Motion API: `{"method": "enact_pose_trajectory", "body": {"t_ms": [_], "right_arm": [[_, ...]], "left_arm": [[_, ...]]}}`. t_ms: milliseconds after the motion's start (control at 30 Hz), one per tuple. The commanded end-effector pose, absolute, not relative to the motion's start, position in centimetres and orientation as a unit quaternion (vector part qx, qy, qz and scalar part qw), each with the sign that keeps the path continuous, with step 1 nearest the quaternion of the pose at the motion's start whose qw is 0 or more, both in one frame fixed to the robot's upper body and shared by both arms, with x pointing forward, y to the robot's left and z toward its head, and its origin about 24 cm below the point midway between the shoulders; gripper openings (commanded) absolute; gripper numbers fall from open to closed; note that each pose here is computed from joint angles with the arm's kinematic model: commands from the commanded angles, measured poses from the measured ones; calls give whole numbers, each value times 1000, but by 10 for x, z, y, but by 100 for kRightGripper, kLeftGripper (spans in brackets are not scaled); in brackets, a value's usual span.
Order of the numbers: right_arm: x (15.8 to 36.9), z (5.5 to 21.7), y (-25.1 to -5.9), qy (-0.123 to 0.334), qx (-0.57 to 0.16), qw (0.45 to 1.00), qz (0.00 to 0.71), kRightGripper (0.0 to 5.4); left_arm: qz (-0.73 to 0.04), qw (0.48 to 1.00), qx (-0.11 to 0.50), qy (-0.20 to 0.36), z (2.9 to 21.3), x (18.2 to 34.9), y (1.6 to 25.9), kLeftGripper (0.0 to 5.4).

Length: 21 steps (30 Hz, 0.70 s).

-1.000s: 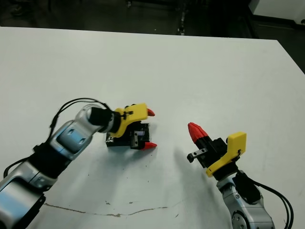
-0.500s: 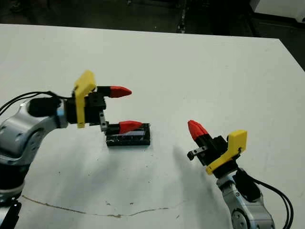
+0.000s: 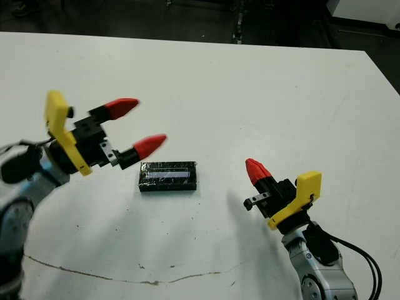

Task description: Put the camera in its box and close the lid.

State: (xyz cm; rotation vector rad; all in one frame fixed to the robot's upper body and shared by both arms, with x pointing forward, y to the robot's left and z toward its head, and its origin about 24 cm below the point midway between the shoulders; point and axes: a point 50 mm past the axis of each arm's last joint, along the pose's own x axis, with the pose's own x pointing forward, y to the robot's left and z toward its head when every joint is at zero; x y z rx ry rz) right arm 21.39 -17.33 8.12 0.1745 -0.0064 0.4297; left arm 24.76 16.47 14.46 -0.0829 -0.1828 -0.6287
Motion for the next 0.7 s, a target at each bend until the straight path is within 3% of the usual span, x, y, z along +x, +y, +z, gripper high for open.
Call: {"method": "enact_pose_trajectory", "body": {"t_ms": [33, 267, 700], "right_arm": [[215, 81, -176, -11, 84, 978, 192, 0], [219, 83, -177, -44, 90, 982, 159, 0], [221, 77, -172, -63, 79, 990, 101, 0]], "left_arm": [[-234, 966, -58, -96, 120, 238, 177, 439], [-129, 981, -41, -138, 89, 219, 195, 333], [-60, 989, 3, -134, 71, 218, 191, 139]]}}
